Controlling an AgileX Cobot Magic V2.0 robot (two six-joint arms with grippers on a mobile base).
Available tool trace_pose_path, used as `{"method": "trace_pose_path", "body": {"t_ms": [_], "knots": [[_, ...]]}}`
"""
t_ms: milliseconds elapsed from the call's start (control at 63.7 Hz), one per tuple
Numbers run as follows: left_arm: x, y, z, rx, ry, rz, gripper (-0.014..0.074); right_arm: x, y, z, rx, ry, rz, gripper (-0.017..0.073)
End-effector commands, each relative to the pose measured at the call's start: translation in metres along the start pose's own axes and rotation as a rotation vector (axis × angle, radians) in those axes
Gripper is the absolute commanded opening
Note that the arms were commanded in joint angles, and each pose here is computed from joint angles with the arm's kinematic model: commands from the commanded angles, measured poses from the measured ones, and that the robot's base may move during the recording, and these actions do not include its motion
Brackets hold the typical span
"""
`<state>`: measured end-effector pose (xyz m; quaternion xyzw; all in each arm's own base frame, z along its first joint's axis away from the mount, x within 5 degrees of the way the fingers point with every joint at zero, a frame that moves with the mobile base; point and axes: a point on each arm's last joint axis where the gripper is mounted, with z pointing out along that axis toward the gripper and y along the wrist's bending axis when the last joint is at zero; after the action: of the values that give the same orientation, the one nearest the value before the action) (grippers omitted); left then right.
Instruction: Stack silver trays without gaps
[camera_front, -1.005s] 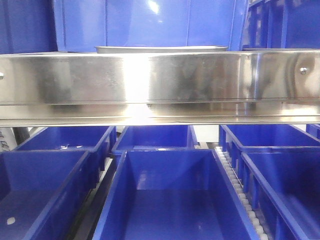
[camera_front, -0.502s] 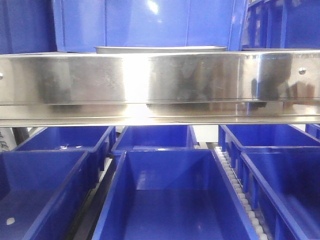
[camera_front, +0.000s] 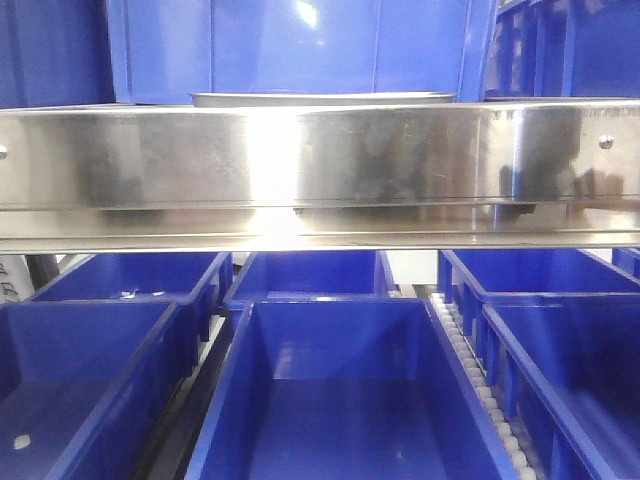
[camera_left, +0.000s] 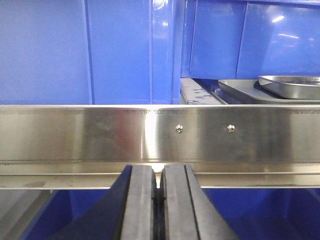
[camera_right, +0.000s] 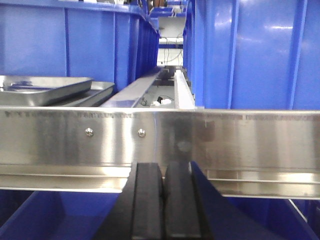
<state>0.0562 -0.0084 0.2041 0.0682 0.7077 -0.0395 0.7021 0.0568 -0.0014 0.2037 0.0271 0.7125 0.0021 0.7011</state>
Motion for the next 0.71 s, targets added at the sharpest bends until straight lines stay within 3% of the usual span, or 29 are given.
{"method": "trace_pose_path", "body": {"t_ms": [0, 691], "knots": [[-0.0019, 0.0, -0.0004, -0.001, -0.018, -0.005, 0.0013, -0.0007, 0.0001, -0.0003, -0.002, -0.007, -0.007, -0.0078], [-0.0019, 0.0, -0.0004, -0.001, -0.018, -0.005, 0.0013, -0.0007, 0.0, -0.0003, -0.001, -0.007, 0.002, -0.0078]]}}
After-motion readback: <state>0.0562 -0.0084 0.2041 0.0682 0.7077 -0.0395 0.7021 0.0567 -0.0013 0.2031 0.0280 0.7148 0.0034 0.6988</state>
